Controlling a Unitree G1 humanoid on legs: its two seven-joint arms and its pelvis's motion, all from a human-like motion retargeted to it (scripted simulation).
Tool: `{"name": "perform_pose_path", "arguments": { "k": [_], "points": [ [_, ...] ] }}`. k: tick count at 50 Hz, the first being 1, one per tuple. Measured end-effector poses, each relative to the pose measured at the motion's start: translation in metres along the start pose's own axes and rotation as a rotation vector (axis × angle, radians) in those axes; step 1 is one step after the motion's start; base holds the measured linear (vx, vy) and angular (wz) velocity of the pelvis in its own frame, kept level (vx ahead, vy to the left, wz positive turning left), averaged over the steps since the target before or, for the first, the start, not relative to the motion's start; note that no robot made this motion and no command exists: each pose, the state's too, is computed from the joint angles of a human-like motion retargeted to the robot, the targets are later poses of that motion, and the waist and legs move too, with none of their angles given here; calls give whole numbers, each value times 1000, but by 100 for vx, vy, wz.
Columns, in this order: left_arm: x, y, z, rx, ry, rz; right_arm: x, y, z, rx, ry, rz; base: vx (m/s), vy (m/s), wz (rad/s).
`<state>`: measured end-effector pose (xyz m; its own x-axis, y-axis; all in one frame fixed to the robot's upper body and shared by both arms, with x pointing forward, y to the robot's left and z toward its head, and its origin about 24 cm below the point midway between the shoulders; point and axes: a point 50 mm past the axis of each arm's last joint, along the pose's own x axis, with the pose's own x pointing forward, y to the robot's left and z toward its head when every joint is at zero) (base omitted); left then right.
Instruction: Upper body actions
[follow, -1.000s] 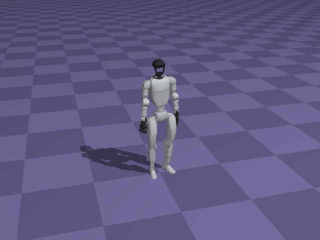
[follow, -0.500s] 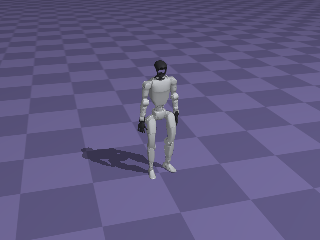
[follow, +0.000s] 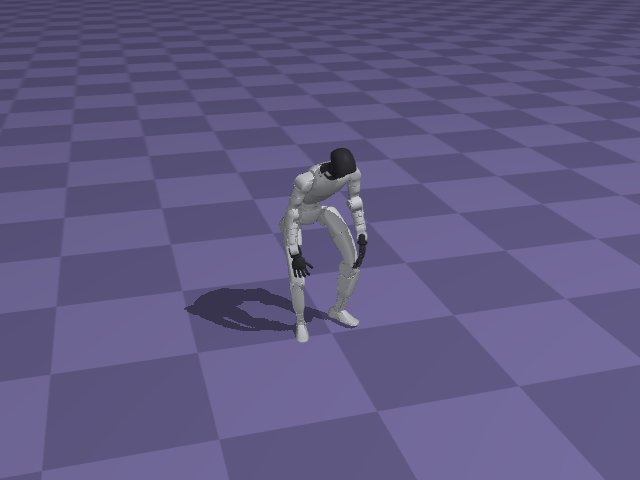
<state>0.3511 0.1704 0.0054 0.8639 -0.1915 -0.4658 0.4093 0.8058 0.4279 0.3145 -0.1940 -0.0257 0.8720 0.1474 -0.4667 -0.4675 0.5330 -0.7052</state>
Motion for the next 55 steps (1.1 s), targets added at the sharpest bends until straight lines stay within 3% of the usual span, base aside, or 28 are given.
{"name": "perform_pose_path", "arguments": {
  "k": [5, 15, 23, 29, 35, 55],
  "points": [
    [3, -16, 17, -38, -107, -28, 0, -2, 9, 71, -55, -15, -5, -1, -1],
    [-24, 56, 47, 63, -402, 314, -11, -49, 54, -34, -355, -223, -13, 0, -29],
    [-19, 81, 106, 14, -466, 270, -8, -105, 96, -73, -452, -164, -22, -8, 5],
    [-29, 99, 162, 156, -563, 368, -15, -139, 130, -150, -547, -212, -10, -10, 16],
    [-34, 101, 193, 269, -586, 317, -26, -166, 146, -271, -582, -180, -1, -6, 9],
    [-32, 86, 45, 30, -308, 79, -7, -69, 120, -343, -591, 229, 9, 5, -25]
  ]
}}
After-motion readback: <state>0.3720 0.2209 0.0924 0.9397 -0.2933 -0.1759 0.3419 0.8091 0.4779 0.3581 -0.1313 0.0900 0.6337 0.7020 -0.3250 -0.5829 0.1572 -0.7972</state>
